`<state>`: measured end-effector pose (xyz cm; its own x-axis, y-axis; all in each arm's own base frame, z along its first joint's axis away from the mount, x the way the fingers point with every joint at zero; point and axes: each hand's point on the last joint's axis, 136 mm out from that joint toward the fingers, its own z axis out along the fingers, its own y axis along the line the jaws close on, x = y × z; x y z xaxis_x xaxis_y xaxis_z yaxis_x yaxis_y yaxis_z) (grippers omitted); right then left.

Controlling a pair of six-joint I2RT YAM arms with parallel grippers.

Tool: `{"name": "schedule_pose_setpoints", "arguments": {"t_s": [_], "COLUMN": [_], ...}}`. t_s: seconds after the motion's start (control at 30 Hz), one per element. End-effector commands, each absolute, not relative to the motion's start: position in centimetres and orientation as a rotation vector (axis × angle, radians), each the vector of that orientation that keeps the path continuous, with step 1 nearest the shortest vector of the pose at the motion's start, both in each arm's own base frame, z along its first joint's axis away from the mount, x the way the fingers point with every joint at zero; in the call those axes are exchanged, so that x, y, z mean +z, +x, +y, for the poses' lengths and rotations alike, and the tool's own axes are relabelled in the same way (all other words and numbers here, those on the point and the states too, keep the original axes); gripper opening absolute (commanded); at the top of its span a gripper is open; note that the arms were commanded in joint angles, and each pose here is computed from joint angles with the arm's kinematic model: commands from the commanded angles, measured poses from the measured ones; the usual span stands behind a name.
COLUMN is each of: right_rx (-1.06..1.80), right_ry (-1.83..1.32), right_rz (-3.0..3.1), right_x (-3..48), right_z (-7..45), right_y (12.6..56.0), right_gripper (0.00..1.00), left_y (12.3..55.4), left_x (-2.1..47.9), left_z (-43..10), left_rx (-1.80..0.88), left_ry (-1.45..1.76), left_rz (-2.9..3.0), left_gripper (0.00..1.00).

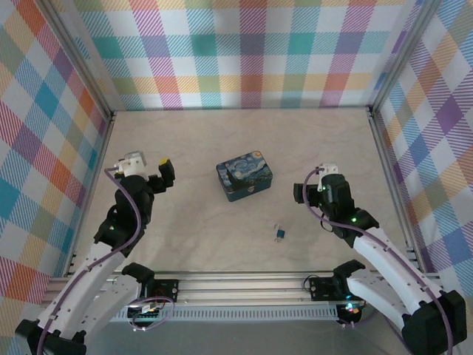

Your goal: Unlock the padlock with the key

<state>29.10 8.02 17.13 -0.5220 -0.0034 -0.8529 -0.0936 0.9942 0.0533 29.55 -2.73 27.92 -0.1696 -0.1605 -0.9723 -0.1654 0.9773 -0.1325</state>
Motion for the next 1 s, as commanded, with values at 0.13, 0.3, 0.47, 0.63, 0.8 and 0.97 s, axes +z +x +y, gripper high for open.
{"name": "schedule_pose_setpoints", "arguments": {"t_s": [0.13,0.3,0.47,0.63,0.8,0.97], "right_rx": [0.036,0.083,0.101,0.118,0.107,0.119], "right_ry": [-0.07,0.0,0.021,-0.011,-0.08,-0.117], "right_rz": [1.981,1.991,1.989,1.939,1.869,1.817], "right_x": [16.5,13.9,11.8,11.7,12.4,11.6], "right_z": [5.4,3.9,3.3,3.4,3.7,3.6], "right_y": [31.5,32.3,33.4,35.0,36.6,37.1], "right_gripper": [1.0,1.0,1.0,1.0,1.0,1.0], "left_y": [30.9,32.2,33.0,33.8,34.4,34.8], "left_x": [25.3,21.1,17.8,16.2,15.0,14.0], "left_z": [-1.8,-2.6,-2.6,-2.4,-2.1,-2.0], "left_rx": [0.079,0.097,0.121,0.13,0.143,0.137], "left_ry": [-0.264,-0.21,-0.194,-0.186,-0.179,-0.174], "left_rz": [1.763,1.842,1.89,1.911,1.918,1.916], "left_gripper": [1.0,1.0,1.0,1.0,1.0,1.0]}}
